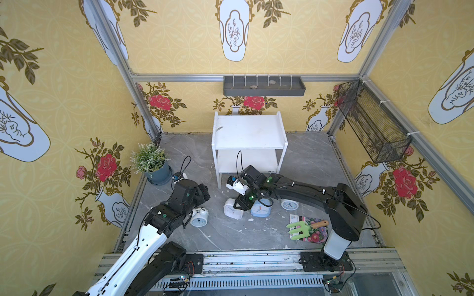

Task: Place the alarm clocks on the shelf by style
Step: Pick up the alarm from the center of the board.

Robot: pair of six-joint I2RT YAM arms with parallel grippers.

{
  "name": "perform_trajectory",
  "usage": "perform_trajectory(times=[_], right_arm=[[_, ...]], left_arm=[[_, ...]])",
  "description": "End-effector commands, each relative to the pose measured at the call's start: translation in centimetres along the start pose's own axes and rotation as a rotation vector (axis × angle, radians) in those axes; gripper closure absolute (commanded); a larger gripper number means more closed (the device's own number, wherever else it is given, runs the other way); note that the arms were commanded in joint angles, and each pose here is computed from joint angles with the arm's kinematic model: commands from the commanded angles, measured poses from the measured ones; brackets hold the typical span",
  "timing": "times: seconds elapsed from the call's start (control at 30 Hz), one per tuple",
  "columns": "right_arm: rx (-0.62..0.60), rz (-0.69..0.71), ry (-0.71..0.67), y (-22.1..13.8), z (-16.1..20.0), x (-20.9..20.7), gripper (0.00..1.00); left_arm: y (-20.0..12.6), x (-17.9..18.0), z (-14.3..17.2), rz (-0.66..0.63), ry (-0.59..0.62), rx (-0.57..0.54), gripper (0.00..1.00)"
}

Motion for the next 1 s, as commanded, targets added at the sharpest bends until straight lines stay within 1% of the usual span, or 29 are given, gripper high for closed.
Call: perform_trajectory(times=[0.0, 0.2, 0.33, 0.4, 0.5, 0.6, 0.63, 0.67, 0.7, 0.77, 0.83, 0.9, 0.97], right_arm=[[-0.021, -0.009, -0.014, 0.1, -0.3, 0.2, 0.57], [-0.017, -0.006, -0.019, 0.0, -0.2, 0.5, 0.68], [-0.023, 0.007, -0.038, -0.8, -0.4, 1.5, 0.73], [-0.037, 0.014, -0.053, -1.8, -0.9, 2.3, 0.74], [-0.079, 0.024, -0.063, -4.2, -1.8, 3.6, 0.75], [-0.139, 0.029, -0.062, -7.4, -2.5, 4.6, 0.75], [-0.152, 0.029, -0.056, -8.4, -2.5, 4.9, 0.75], [-0.169, 0.029, -0.048, -9.5, -2.5, 5.1, 0.75], [-0.190, 0.021, -0.037, -10.7, -2.5, 5.3, 0.76], [-0.233, -0.010, -0.010, -13.1, -2.4, 5.4, 0.76], [-0.310, -0.055, 0.019, -16.2, -2.2, 5.3, 0.76], [-0.356, -0.090, 0.038, -18.6, -2.1, 5.2, 0.76], [-0.382, -0.122, 0.041, -20.5, -2.2, 5.5, 0.75]], left_arm=[[0.1, -0.1, 0.0, 0.011, 0.002, -0.004, 0.15], [0.1, -0.1, -0.1, 0.011, 0.005, -0.006, 0.15], [-0.2, -0.4, -0.3, 0.027, 0.018, -0.008, 0.15], [-0.5, -0.9, -0.5, 0.059, 0.041, -0.003, 0.15], [-1.1, -2.3, -1.0, 0.148, 0.106, 0.029, 0.13], [-1.7, -4.0, -1.3, 0.276, 0.161, 0.105, 0.13], [-2.0, -4.7, -1.3, 0.331, 0.202, 0.131, 0.13], [-2.5, -5.5, -1.0, 0.403, 0.231, 0.171, 0.14], [-3.1, -6.1, -1.5, 0.472, 0.243, 0.180, 0.14], [-4.6, -7.6, -1.4, 0.648, 0.291, 0.222, 0.14], [-6.3, -9.1, -1.2, 0.837, 0.347, 0.256, 0.14], [-7.5, -10.0, -1.0, 0.970, 0.381, 0.287, 0.13], [-8.0, -10.8, -1.1, 1.054, 0.400, 0.321, 0.12]])
Point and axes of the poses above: each gripper's point midway between its finger pads, its own y axis out along the fingers, its own x axis along the line the jaws close on, z = x × y, the point moved 8 cm from there along -y, back along the fingers, and after that the axes turned 9 degrees about -y, right-handed, at the moved point
